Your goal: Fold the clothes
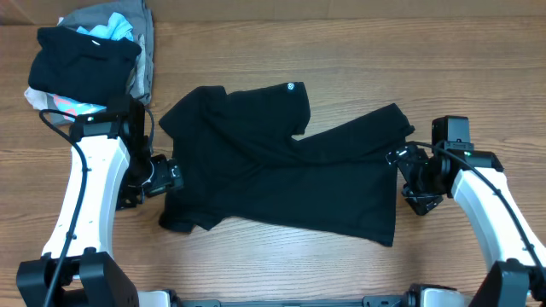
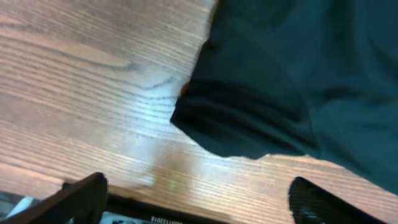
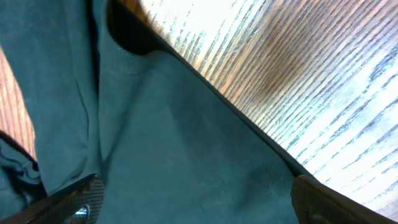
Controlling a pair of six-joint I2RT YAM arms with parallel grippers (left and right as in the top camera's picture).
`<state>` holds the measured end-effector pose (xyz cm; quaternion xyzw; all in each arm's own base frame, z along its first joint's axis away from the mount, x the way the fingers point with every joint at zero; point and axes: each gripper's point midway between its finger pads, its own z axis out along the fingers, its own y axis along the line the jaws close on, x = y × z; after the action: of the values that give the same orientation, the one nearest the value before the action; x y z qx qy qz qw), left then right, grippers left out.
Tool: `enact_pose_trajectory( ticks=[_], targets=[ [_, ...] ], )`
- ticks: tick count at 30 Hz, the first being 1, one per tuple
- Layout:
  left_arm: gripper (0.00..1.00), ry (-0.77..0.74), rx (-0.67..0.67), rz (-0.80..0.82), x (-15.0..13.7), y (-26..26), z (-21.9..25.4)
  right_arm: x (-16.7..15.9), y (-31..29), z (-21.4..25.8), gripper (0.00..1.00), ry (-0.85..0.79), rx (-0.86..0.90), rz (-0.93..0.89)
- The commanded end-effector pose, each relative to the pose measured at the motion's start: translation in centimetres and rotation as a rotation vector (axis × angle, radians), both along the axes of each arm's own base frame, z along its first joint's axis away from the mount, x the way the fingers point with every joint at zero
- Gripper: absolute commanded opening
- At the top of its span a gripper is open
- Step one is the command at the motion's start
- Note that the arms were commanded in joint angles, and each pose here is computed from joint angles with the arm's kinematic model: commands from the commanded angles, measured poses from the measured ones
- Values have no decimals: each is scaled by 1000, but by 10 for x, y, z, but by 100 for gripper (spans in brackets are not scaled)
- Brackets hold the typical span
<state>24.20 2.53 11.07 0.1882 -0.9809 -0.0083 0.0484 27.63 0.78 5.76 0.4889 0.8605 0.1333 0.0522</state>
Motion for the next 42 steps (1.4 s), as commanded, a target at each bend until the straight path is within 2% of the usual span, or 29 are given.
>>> enact_pose_trajectory(
  ticks=[1,4,8,10,12,14,18,22,26,28,34,37,39,42],
  targets=[
    [100,-21,-50,-37,3,-8,-2,2,2,-4,100,3,4,14],
    [100,-95,-172,-89,19,-28,0,4,2,-7,100,5,5,14],
    [100,-320,-512,-284,53,-85,23,8,2,-11,100,2,5,13],
    [100,-412,-583,-338,69,-101,33,8,2,-12,100,6,5,14],
    [100,-445,-537,-309,83,-103,32,9,2,-12,100,5,5,13],
    [100,-453,-437,-233,99,-103,25,9,2,-12,100,3,5,13],
    [100,-453,-366,-220,115,-122,10,9,2,-12,100,3,6,14],
    [100,-472,-404,-316,131,-164,-6,10,5,-12,100,-1,19,18],
    [98,-474,-448,-385,135,-195,-20,10,7,-11,100,-3,22,24],
    [91,-527,-479,-408,145,-208,-16,11,6,-11,100,-6,21,24],
    [89,-736,-533,-403,187,-230,24,11,7,-11,100,-9,21,24],
    [85,-808,-488,-416,199,-238,33,12,7,-11,100,-10,21,25],
    [93,-827,-405,-452,204,-241,32,12,7,-11,100,-11,21,25],
    [98,-814,-319,-542,212,-254,29,12,8,-11,100,-14,21,29]
  ],
)
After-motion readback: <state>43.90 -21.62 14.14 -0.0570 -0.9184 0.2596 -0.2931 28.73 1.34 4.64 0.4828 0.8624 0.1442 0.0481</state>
